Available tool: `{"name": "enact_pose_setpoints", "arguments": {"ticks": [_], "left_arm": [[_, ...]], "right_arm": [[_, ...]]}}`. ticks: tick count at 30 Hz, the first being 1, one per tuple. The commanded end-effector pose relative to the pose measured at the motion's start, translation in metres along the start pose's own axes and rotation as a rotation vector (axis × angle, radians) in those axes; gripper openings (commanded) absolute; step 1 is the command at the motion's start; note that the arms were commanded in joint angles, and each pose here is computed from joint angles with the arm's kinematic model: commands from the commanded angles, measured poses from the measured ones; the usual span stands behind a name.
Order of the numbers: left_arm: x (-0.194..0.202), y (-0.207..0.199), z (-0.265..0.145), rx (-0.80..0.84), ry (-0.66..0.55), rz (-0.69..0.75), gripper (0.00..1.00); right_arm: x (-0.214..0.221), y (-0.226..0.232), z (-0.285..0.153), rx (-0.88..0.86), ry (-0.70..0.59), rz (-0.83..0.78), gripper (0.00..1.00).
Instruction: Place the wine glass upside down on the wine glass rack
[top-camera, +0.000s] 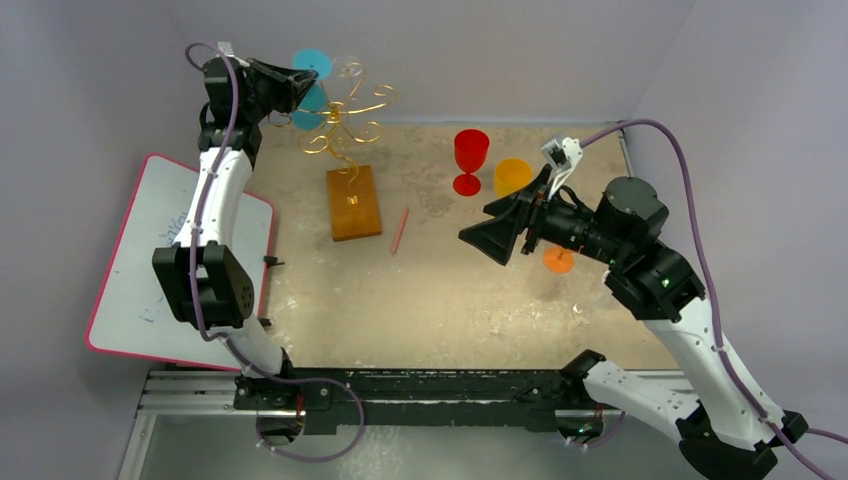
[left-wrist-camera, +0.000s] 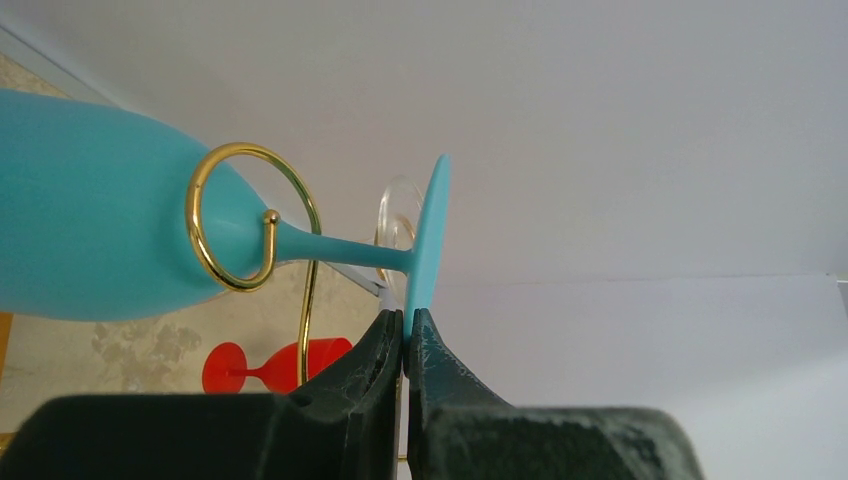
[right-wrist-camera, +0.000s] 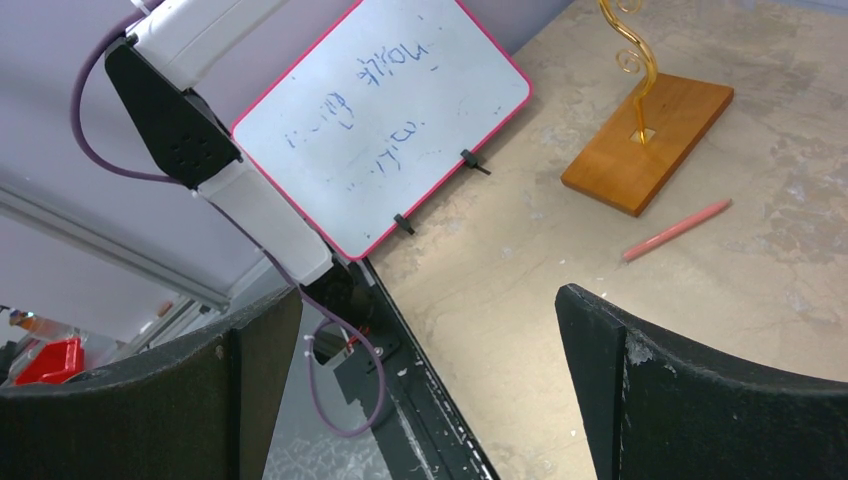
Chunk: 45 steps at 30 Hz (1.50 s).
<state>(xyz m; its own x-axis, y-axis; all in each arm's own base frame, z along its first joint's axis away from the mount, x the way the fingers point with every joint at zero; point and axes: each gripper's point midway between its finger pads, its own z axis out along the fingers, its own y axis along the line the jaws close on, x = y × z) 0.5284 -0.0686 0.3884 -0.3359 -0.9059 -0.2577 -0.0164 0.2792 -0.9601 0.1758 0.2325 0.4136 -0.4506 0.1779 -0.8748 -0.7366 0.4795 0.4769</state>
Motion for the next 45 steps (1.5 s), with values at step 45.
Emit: {"name": "enact_pose_setpoints", "arguments": {"ticks": [45], "left_arm": [[-0.042, -0.028, 0.001, 0.01, -0.147, 0.041, 0.03]], "right_arm": [[-0.017, 0.01, -0.011, -0.008, -0.075, -0.032, 1.0]]}}
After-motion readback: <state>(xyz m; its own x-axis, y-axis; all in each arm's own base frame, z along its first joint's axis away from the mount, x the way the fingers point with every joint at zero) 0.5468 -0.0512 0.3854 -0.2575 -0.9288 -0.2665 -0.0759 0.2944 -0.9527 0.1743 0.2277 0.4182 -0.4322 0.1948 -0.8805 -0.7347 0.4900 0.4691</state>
